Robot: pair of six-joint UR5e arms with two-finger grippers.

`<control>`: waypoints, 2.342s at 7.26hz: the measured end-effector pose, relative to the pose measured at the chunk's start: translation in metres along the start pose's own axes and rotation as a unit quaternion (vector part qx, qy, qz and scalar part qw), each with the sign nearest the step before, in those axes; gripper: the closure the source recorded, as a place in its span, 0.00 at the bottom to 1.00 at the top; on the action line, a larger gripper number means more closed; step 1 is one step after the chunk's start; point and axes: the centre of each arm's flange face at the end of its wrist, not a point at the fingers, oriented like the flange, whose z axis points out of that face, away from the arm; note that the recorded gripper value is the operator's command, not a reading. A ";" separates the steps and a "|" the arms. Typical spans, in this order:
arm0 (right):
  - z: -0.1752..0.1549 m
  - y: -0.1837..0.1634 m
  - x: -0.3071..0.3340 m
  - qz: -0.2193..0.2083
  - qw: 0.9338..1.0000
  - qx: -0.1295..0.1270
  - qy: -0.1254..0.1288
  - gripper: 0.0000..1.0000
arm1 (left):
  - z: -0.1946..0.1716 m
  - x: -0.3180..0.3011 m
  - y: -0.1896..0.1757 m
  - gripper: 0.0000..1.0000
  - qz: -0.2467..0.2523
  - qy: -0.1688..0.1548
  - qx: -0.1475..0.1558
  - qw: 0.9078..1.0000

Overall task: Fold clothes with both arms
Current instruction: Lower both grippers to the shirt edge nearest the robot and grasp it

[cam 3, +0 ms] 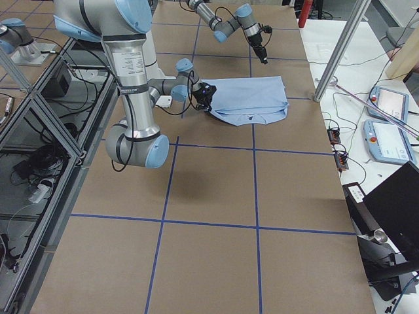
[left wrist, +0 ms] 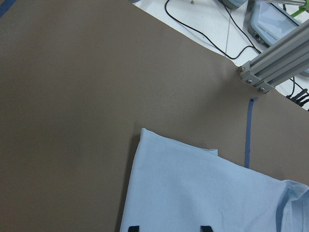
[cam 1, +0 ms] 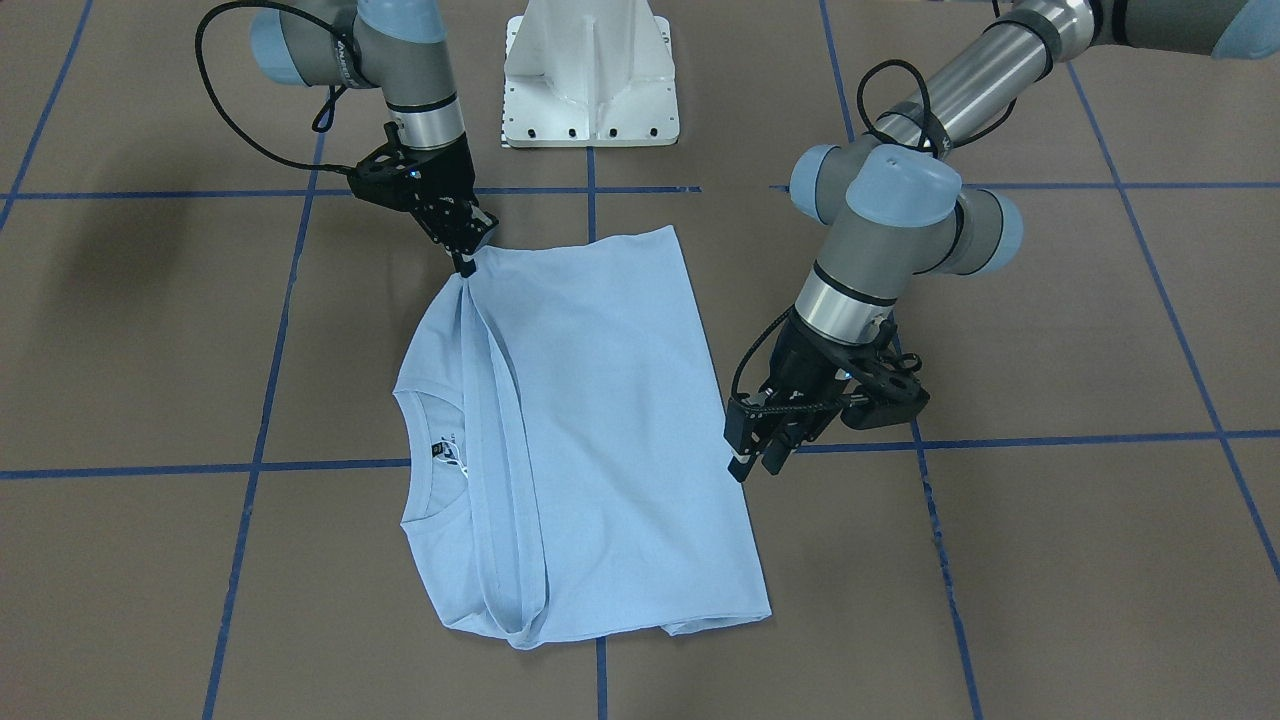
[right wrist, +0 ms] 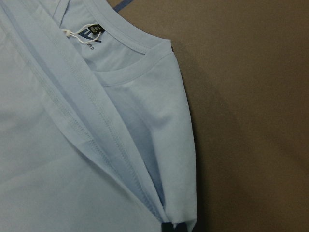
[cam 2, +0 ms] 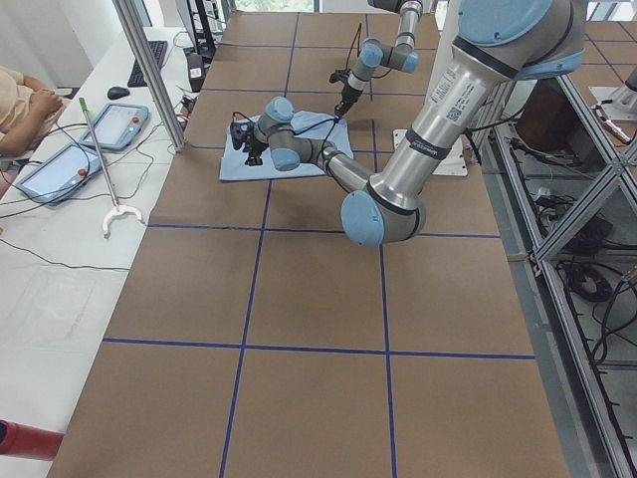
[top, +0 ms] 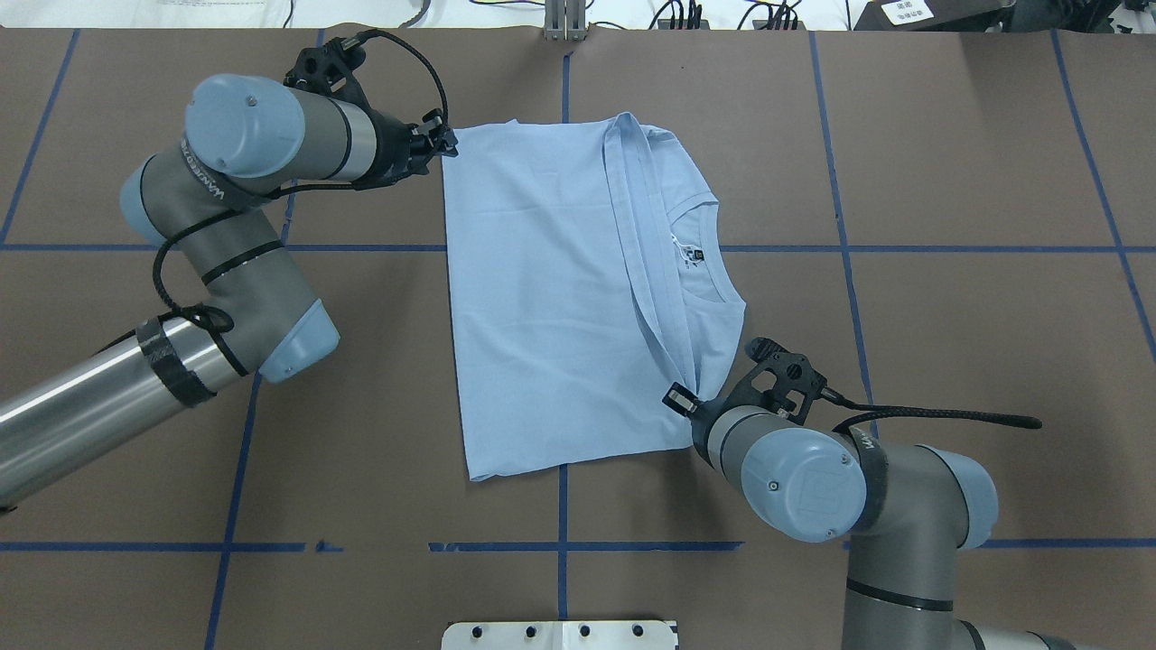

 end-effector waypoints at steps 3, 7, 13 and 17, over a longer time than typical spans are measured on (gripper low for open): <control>-0.033 0.001 0.000 0.008 1.000 -0.004 0.008 1.00 | -0.056 -0.017 0.164 0.42 -0.076 0.004 -0.098 0.992; -0.038 0.019 0.005 0.004 1.000 -0.015 0.014 1.00 | -0.069 -0.049 0.322 0.42 -0.109 -0.096 -0.129 0.981; -0.036 0.021 0.009 0.001 1.000 -0.014 0.017 1.00 | -0.058 -0.068 0.325 0.43 -0.089 -0.141 -0.079 0.983; -0.036 0.022 0.009 0.000 1.000 -0.015 0.017 1.00 | -0.056 -0.070 0.329 0.45 -0.086 -0.145 -0.080 0.982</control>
